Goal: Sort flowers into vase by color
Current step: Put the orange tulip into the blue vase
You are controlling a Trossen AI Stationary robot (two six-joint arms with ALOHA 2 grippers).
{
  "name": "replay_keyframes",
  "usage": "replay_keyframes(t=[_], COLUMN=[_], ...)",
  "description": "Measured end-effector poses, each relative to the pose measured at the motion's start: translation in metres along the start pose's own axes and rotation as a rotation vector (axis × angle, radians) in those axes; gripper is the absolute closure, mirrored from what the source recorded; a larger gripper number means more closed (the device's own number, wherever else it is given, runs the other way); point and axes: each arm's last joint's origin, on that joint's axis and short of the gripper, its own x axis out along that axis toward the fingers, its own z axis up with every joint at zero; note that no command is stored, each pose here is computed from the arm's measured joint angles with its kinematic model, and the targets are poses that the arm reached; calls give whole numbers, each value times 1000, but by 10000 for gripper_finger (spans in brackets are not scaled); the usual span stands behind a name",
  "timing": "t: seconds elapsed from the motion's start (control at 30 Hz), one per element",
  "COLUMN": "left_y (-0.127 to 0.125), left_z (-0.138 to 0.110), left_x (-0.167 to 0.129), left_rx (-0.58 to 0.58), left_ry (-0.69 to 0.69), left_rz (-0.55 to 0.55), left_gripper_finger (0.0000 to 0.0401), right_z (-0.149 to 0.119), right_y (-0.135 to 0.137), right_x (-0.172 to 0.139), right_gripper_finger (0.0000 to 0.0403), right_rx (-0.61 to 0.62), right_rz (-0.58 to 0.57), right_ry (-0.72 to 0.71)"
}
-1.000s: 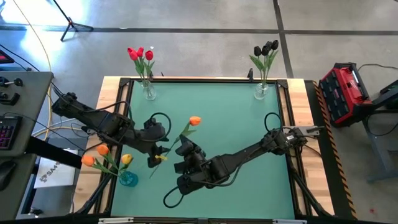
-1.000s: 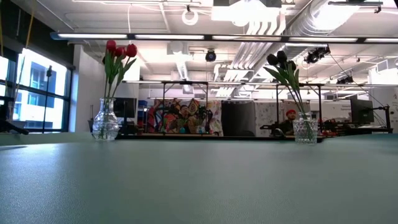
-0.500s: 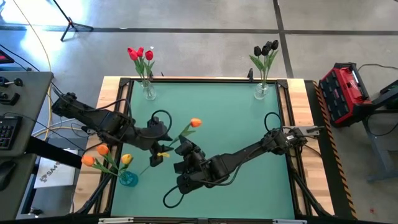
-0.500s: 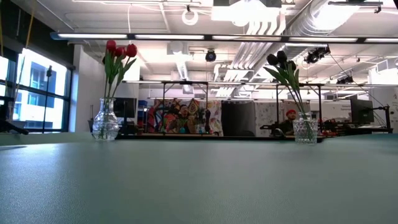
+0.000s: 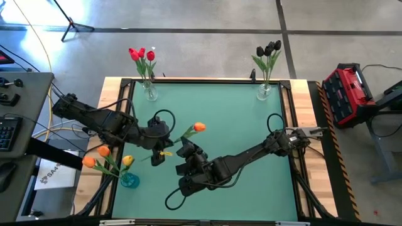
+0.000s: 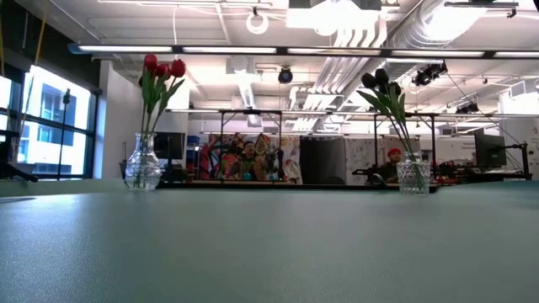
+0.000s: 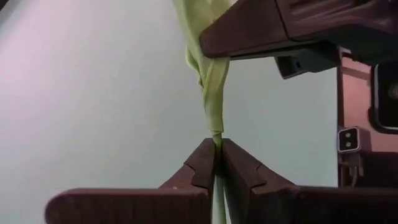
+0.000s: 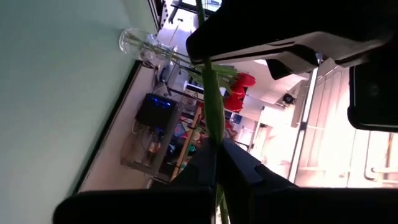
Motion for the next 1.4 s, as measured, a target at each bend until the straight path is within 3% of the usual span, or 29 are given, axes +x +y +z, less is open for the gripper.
replay_keyframes(t=[0.17,0.33,0.5,0.57,0.7,0.8,1.07,1.23,1.4], left_y=[0,1,-3,-5,-5,-7,-25,-35,-39], left_z=[-1,-2,-5,-8,-15,-24,-62,-93,-115], left_x=[0,0,-9,-19,-48,-72,-112,-117,-114], left_rx=[14,20,49,58,51,61,141,140,128], left_ry=[10,7,-73,-148,-312,-426,-636,-764,-806], left_rz=[6,23,101,163,224,231,201,182,129], left_gripper_finger=[398,400,400,400,401,401,401,401,401], right_z=[1,1,-4,-8,-20,-30,-20,-18,-17], right_y=[1,1,0,2,3,3,36,52,59], right_x=[0,-1,-5,-13,-34,-36,-46,-48,-48], right_gripper_finger=[395,349,285,265,245,242,242,242,242], right_rx=[79,226,572,697,1043,1225,1254,1277,1283], right_rz=[16,19,-142,-163,38,206,287,287,294], right_ry=[-26,-26,122,111,-8,4,45,69,84])
